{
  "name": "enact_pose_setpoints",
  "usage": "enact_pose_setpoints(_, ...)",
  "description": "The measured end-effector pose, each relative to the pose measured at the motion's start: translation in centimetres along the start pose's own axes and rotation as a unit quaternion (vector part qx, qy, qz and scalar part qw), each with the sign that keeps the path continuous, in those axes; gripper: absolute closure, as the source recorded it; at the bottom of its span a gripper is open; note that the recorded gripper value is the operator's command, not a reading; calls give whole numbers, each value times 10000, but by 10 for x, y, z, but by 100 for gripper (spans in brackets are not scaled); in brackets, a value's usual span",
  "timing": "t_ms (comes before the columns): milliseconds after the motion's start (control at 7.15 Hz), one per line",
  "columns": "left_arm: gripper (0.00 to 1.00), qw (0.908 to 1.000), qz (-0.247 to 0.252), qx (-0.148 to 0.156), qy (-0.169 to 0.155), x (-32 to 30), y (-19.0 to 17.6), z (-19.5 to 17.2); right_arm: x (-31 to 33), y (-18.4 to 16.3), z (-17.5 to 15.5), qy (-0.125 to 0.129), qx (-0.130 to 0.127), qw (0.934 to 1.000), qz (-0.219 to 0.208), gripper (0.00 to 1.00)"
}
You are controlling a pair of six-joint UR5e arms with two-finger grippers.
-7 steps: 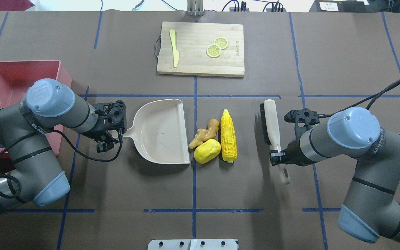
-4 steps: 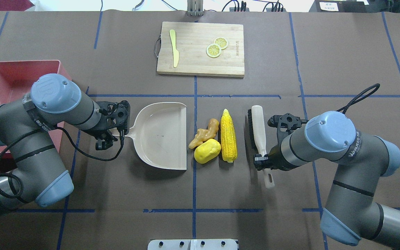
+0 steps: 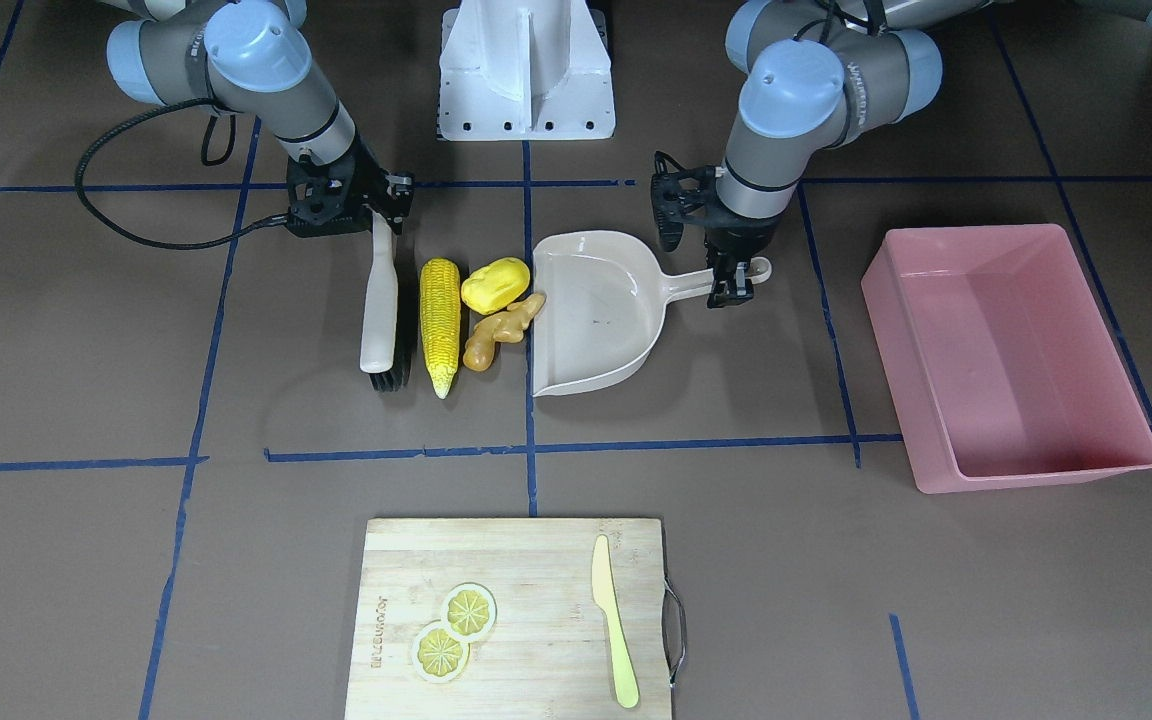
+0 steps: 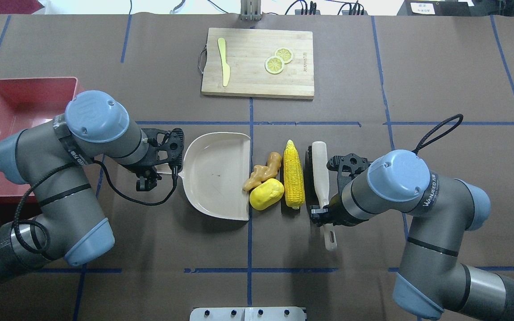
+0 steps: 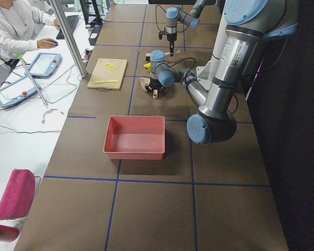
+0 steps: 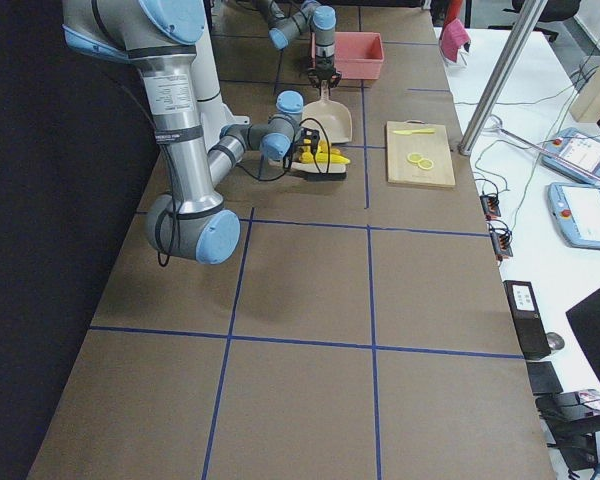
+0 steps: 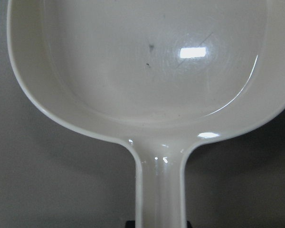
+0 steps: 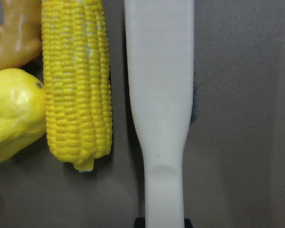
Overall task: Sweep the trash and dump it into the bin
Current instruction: 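Sweep the corn, yellow vegetable and ginger into the dustpan with the right gripper's brush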
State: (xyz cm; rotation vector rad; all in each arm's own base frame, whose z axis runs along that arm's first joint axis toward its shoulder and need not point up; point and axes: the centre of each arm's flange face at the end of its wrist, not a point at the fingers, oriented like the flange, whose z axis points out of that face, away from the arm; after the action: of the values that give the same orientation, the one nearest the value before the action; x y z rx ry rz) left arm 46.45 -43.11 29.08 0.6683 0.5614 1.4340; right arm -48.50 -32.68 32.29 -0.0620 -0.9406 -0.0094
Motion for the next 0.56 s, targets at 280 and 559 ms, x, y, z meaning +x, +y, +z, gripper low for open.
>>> enact_pose_setpoints(280,93,9999,61,-71,-37,6,-22,5,-29,2,10,-81,-43,10000,5,99)
enact_pose_setpoints(559,93,9996,139,-160,-186,6,-49,18,-75,7,20,-234,-27,9997,5,99)
